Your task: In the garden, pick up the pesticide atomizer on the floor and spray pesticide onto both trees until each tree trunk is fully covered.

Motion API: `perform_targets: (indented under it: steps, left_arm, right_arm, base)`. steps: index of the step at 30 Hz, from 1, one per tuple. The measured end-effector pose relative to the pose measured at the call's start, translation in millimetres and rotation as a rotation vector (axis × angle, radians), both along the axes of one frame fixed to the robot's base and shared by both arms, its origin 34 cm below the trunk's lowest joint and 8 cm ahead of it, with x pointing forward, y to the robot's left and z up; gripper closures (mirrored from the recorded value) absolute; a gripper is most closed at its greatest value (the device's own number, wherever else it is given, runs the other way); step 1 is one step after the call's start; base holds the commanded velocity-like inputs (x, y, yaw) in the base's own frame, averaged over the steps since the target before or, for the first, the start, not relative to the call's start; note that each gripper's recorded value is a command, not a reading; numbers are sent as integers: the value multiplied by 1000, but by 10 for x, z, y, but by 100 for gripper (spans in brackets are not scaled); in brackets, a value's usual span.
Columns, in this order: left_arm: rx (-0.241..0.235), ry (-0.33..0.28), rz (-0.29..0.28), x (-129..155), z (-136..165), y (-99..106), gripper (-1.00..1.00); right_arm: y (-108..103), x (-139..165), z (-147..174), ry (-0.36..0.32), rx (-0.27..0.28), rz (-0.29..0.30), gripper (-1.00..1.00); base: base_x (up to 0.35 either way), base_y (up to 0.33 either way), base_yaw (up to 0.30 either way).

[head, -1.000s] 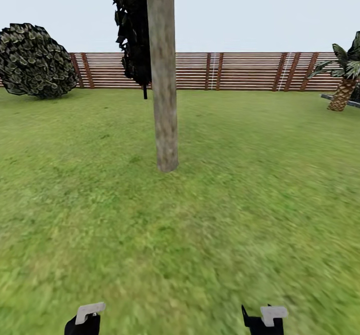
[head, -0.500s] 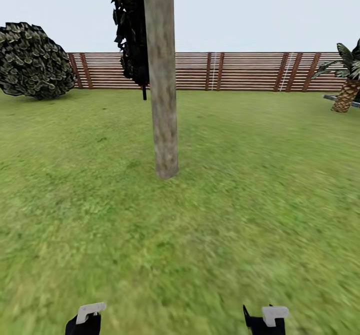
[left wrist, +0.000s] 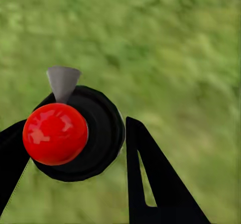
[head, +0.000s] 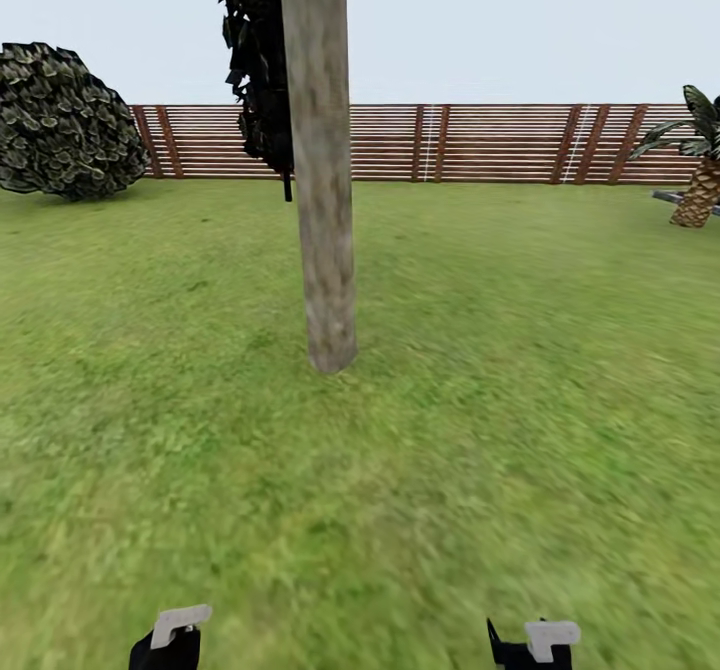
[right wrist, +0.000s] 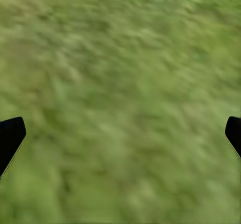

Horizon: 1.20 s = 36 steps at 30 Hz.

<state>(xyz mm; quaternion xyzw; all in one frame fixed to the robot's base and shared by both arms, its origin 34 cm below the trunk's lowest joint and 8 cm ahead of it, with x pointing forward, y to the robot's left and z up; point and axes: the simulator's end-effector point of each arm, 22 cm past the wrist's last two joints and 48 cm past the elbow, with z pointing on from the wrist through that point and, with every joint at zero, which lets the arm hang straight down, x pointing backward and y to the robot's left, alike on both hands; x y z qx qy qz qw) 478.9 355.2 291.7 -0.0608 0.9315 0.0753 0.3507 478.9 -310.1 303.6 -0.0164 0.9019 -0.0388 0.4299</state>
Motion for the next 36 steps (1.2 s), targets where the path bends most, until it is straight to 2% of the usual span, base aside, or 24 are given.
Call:
perform_targets:
  steps: [14, 22, 36]
  left_arm:
    - [1, 3, 2, -8, -4, 6, 100]
    - [1, 2, 2, -7, -3, 7, 100]
    - [1, 2, 2, -6, -3, 8, 100]
  right_arm:
    - [-2, 1, 1, 0, -1, -1, -100]
    - [-2, 3, 2, -1, -1, -1, -100]
    - [-2, 1, 1, 0, -1, -1, -100]
  base:
    - [340, 0, 3]
    - [340, 0, 191]
    - [340, 0, 15]
